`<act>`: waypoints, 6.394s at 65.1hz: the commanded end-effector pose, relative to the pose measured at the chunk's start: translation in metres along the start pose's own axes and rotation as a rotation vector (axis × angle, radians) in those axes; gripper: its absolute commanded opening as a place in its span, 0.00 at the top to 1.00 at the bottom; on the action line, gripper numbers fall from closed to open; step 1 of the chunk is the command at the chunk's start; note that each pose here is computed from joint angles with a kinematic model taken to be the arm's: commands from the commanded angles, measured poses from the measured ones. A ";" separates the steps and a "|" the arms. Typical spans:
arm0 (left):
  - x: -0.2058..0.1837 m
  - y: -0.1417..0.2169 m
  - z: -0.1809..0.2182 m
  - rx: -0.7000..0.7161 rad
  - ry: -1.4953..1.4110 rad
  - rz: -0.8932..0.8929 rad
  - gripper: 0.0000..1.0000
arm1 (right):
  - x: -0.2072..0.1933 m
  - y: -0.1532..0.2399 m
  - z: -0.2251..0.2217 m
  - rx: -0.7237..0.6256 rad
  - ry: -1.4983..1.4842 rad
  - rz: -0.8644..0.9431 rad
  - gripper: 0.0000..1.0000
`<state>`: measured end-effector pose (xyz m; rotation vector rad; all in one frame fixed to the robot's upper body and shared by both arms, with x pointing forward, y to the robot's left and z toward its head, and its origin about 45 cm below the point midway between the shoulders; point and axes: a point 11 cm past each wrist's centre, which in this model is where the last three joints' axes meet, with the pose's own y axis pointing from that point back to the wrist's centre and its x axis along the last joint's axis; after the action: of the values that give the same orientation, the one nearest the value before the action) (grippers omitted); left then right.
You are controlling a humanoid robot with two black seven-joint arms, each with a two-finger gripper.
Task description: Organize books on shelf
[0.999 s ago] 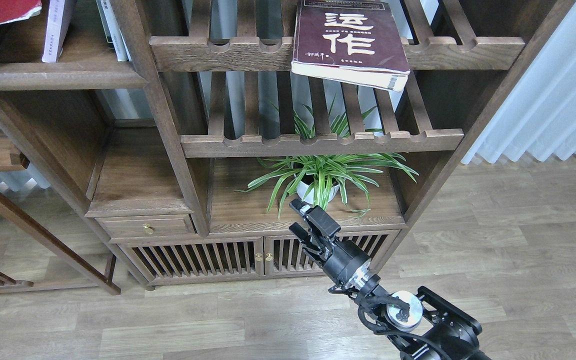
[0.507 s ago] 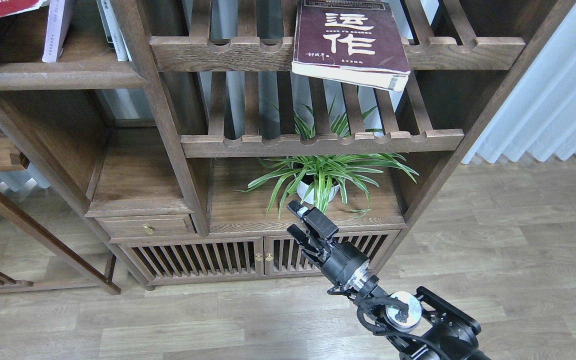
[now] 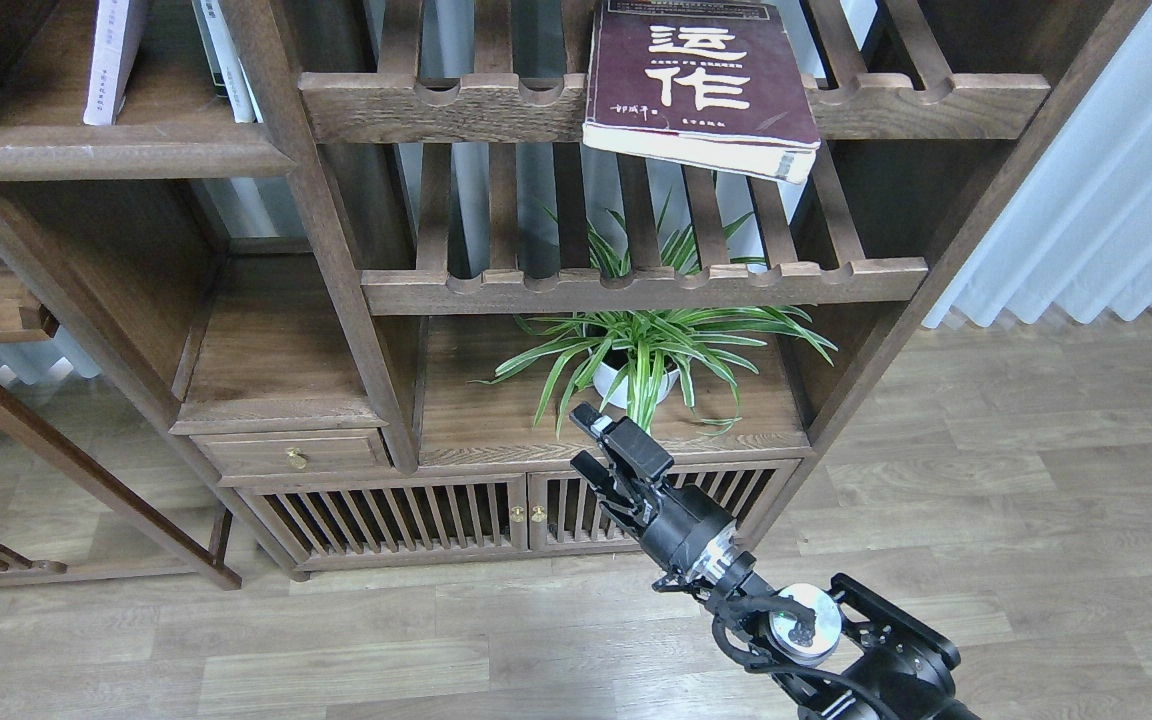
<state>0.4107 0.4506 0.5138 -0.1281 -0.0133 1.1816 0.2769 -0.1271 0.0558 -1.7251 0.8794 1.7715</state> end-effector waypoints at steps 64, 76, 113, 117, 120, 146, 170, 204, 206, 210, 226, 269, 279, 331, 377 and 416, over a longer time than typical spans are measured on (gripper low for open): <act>0.020 -0.037 -0.074 -0.211 -0.146 0.151 0.97 | 0.003 0.001 0.005 -0.016 0.000 0.008 0.02; 0.022 -0.046 -0.097 -0.192 -0.127 0.202 0.97 | 0.003 0.001 0.006 -0.017 -0.001 0.009 0.02; 0.006 -0.071 -0.143 -0.125 -0.166 0.312 0.97 | 0.004 0.002 0.006 -0.015 -0.005 0.011 0.02; 0.006 -0.072 -0.145 -0.120 -0.177 0.318 0.97 | 0.004 0.002 0.006 -0.015 -0.005 0.011 0.02; 0.005 -0.074 -0.148 -0.118 -0.182 0.324 0.96 | 0.004 0.003 0.007 -0.016 -0.006 0.012 0.02; -0.004 -0.080 -0.165 -0.063 -0.259 0.328 0.95 | 0.005 0.004 0.007 -0.016 -0.009 0.013 0.02; 0.003 -0.067 -0.179 -0.051 -0.287 0.324 0.76 | 0.006 0.004 0.008 -0.015 -0.011 0.015 0.02; -0.002 -0.064 -0.178 -0.128 -0.252 0.312 0.27 | 0.007 0.005 0.009 -0.017 -0.010 0.018 0.02; -0.001 -0.065 -0.176 -0.138 -0.242 0.316 0.25 | 0.007 0.005 0.009 -0.017 -0.010 0.018 0.02; -0.002 -0.066 -0.171 -0.161 -0.217 0.318 0.20 | 0.007 0.005 0.009 -0.017 -0.010 0.018 0.02; -0.011 -0.077 -0.141 -0.308 -0.077 0.337 0.07 | 0.008 0.006 0.011 -0.025 -0.009 0.022 0.02; -0.044 -0.051 -0.135 -0.537 0.377 0.178 0.00 | -0.011 0.000 0.003 0.021 -0.033 -0.046 0.02; -0.074 -0.038 -0.138 -0.577 0.455 -0.037 0.00 | -0.042 -0.005 -0.023 0.105 -0.040 -0.146 0.02; -0.157 -0.019 -0.258 -0.308 0.723 -0.116 0.00 | -0.174 -0.006 -0.096 0.296 0.015 -0.539 0.02; -0.177 -0.022 -0.272 -0.271 0.758 -0.139 0.00 | -0.220 -0.043 -0.121 0.307 0.016 -0.443 0.03; -0.217 -0.035 -0.285 -0.243 0.860 -0.188 0.00 | -0.217 -0.040 -0.129 0.331 0.016 -0.461 0.76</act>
<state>0.3833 0.2274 0.2494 -0.8107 0.5402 0.8860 0.4058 -0.1786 0.2680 -1.5625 0.6869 1.2569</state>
